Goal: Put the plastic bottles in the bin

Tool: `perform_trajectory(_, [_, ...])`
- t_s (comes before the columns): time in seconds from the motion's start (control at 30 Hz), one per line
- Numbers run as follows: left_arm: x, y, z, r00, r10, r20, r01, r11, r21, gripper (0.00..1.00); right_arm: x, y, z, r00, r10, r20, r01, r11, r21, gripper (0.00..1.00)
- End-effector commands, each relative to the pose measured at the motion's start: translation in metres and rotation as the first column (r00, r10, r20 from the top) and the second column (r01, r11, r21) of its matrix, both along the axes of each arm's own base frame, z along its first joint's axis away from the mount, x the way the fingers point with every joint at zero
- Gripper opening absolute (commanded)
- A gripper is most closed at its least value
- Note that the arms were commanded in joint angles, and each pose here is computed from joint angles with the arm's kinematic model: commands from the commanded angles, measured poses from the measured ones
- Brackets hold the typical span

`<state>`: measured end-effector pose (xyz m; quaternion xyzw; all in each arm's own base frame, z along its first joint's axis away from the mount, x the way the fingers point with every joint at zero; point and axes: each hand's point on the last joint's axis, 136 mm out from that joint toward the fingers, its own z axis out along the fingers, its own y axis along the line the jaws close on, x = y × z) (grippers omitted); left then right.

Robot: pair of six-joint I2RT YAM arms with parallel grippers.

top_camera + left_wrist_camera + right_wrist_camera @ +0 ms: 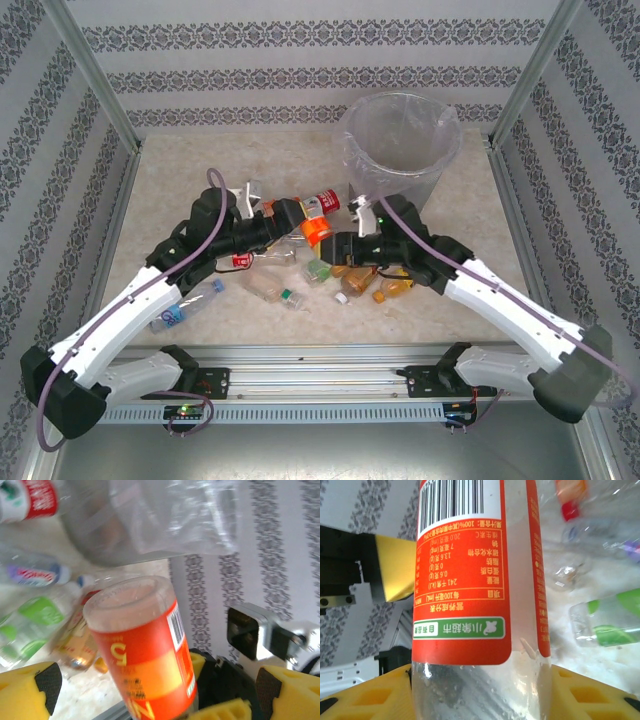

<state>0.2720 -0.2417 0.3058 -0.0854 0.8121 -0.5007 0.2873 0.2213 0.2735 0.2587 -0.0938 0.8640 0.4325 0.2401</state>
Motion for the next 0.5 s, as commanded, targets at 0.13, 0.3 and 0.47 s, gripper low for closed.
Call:
perform_trajectory(0.13, [-0.014, -0.007, 0.059, 0.93, -0.135, 0.343, 0.143, 0.99, 0.001, 1.0, 0.014, -0.05, 0.049, 0.983, -0.119, 0.141, 0.13, 0.989, -0.071, 0.52])
perform_trajectory(0.3, [-0.022, -0.009, 0.062, 0.915, -0.172, 0.364, 0.184, 0.983, 0.002, 1.0, 0.035, -0.077, 0.085, 0.959, -0.172, 0.226, 0.204, 0.971, -0.126, 0.51])
perform_trajectory(0.47, [-0.03, -0.007, 0.057, 0.911, -0.187, 0.369, 0.2, 0.98, 0.004, 1.0, 0.061, -0.098, 0.107, 0.941, -0.201, 0.273, 0.254, 0.952, -0.173, 0.51])
